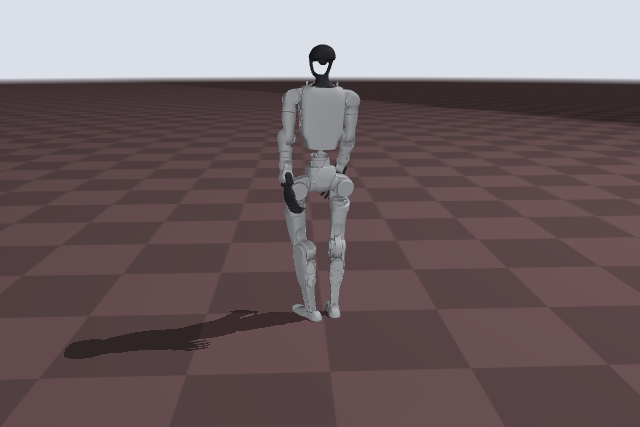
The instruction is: In place motions
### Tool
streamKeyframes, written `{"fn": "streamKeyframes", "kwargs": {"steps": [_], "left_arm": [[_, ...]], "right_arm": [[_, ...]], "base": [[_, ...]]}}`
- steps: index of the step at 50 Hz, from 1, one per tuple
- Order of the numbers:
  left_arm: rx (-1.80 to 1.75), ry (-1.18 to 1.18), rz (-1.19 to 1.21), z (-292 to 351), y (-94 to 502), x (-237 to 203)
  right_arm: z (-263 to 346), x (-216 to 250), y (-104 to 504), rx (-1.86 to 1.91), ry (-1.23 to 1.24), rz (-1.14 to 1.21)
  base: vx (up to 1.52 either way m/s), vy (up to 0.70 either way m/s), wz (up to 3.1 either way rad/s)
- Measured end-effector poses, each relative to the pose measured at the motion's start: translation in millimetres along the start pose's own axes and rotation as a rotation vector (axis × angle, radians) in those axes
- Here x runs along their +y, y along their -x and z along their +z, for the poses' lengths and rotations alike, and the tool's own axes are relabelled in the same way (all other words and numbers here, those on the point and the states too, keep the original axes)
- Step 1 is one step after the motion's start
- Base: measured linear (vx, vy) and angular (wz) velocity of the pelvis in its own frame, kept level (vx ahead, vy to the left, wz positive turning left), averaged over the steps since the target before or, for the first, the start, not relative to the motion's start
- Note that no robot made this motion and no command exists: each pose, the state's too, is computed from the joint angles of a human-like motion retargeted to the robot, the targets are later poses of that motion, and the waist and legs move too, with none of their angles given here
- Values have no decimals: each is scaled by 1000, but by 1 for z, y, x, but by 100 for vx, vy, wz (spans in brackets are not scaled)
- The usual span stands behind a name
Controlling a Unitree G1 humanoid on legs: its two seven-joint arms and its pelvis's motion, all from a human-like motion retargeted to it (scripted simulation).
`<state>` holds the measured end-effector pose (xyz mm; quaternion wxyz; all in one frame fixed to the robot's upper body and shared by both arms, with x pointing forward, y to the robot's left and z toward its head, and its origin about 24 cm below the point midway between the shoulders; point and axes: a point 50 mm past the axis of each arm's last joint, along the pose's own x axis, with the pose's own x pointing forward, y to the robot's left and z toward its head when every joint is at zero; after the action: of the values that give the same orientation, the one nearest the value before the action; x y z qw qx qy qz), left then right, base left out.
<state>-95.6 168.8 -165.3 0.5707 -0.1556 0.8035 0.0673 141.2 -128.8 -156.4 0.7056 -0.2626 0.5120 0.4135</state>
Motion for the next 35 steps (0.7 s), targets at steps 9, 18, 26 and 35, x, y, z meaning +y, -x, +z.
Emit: {"fn": "streamKeyframes", "kwargs": {"steps": [9, 18, 26, 35], "left_arm": [[-42, 32, -44, 11, 2, 2], [-248, -73, -24, 63, 7, -12], [-254, -174, 32, 76, 12, -8], [-342, -192, 17, 122, 32, -5]], "right_arm": [[-42, -9, 9, 111, -119, -92], [-149, 57, 38, 606, -242, 77], [-181, 105, 51, 666, -299, 165], [-159, 98, 35, 509, -530, 70]], "base": [[-14, 8, 76], [0, -1, -21], [10, -14, -39], [-13, -17, -46]]}}
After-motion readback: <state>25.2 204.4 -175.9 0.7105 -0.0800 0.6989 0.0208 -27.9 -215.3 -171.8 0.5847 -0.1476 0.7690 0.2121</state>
